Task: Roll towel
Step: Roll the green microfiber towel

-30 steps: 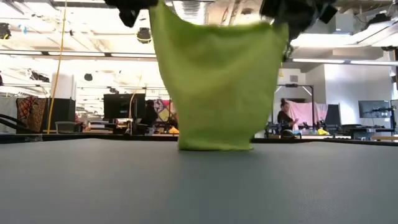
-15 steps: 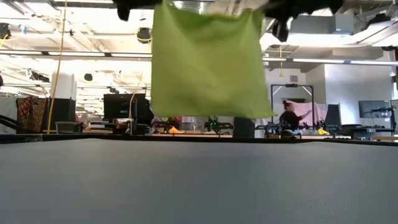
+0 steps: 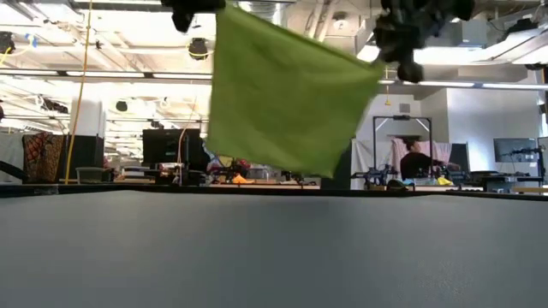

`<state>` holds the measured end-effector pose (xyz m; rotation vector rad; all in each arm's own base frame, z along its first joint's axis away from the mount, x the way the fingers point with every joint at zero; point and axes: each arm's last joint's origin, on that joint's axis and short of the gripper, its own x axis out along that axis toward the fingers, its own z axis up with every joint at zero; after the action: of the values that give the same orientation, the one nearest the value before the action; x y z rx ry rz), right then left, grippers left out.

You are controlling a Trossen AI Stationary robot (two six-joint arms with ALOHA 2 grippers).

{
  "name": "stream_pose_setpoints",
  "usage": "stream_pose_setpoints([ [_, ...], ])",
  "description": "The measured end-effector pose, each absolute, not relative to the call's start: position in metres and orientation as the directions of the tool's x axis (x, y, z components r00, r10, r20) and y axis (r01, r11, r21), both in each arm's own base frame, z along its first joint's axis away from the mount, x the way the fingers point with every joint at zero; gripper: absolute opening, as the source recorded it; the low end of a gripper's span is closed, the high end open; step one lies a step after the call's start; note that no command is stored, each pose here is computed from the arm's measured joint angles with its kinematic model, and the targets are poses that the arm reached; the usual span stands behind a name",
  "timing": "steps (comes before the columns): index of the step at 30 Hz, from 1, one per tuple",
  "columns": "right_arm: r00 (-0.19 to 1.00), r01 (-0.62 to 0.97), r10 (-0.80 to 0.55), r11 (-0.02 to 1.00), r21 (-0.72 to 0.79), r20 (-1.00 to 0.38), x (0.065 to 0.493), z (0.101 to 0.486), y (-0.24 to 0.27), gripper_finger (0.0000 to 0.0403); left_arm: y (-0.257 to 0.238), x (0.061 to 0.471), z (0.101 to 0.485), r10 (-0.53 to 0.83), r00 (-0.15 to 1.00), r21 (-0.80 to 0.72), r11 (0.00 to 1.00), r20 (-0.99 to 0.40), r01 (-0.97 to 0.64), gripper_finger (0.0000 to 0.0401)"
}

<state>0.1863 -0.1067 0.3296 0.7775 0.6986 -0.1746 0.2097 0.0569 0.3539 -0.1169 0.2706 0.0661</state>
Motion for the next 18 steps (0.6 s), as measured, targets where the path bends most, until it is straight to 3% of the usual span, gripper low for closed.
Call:
stream_pose_setpoints([
  [4,0.658,0.363,0.272,0.702,0.612,-0.702,0.201,0.294,-0.067,0.0019,0.024,0.229,0.304,-0.194,0.878,-0.289,0.955,-0.437,0.067,0.0000],
  [8,0.610,0.339,0.372,0.676,0.654,-0.700,0.218,0.261,-0.021,0.0019,-0.021,0.246,0.255,-0.327,0.804,-0.396,0.910,-0.497,0.125,0.0000],
  [13,0.613,0.342,0.460,0.578,0.741,-0.642,0.223,0.242,0.022,0.0019,-0.056,0.259,0.231,-0.329,0.812,-0.437,0.894,-0.482,0.102,0.0000],
  [18,0.587,0.440,0.407,0.566,0.698,-0.700,0.224,0.234,0.022,0.0019,-0.046,0.262,0.231,-0.238,0.845,-0.410,0.912,-0.479,0.024,0.0000],
])
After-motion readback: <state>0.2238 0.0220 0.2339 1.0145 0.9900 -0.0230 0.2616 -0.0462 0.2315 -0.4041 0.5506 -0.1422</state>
